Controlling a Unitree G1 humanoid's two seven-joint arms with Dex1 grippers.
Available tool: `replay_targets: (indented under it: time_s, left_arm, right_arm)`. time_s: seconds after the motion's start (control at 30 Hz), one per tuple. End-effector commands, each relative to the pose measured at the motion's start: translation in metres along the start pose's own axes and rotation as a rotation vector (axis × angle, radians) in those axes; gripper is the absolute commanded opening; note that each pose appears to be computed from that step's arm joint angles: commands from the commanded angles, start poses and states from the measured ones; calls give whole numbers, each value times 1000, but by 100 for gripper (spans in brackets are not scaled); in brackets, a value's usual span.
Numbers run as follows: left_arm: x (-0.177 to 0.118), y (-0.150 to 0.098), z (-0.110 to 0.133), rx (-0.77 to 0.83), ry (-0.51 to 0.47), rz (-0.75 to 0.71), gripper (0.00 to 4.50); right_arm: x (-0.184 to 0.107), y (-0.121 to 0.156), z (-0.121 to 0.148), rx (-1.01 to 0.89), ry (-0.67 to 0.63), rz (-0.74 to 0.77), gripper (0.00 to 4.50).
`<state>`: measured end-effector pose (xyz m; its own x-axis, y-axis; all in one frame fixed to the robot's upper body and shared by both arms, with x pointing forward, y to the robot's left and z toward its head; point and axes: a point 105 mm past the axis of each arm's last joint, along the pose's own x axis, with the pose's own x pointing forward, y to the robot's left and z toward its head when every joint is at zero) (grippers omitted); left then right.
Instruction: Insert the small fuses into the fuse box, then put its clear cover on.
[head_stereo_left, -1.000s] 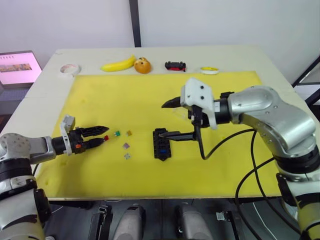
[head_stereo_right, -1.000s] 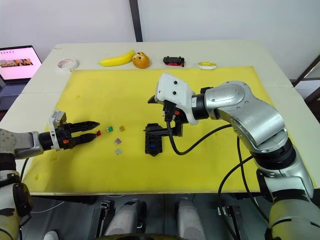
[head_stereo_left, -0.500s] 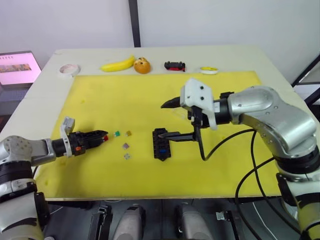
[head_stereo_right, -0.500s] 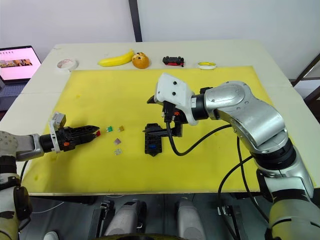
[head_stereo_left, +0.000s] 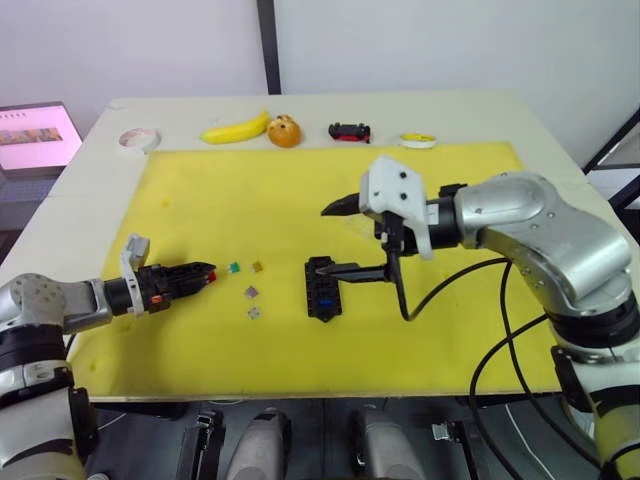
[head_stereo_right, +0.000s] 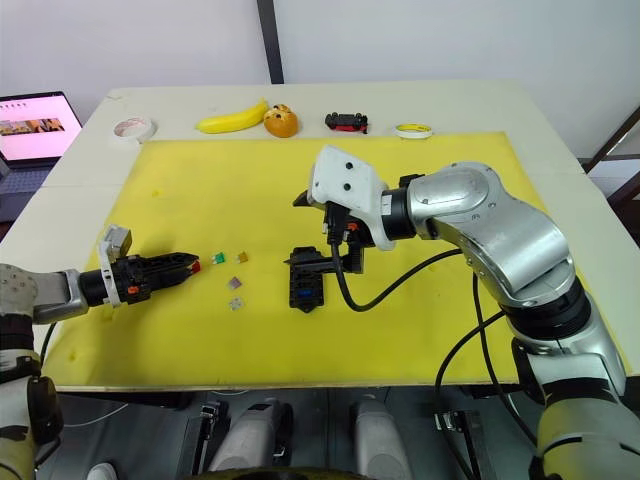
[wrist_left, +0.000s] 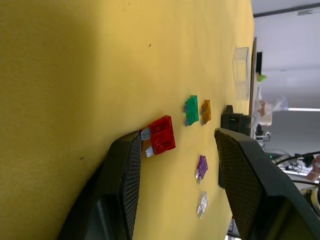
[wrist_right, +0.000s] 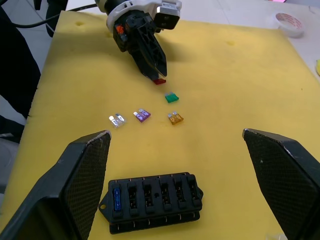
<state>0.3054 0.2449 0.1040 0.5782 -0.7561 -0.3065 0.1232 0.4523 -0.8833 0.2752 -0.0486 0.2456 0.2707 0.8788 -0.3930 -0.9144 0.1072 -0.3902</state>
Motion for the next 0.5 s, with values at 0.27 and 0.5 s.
replay_targets:
  time_s: [0.27, 0.5]
  left_arm:
    - [-4, 17, -10, -15, 29, 81, 105]
    - [-5, 18, -10, -11, 32, 83, 105]
  right_arm:
    - [-2, 2, 15, -57, -32, -4, 450]
    - [-2, 3, 15, -56, -33, -2, 450]
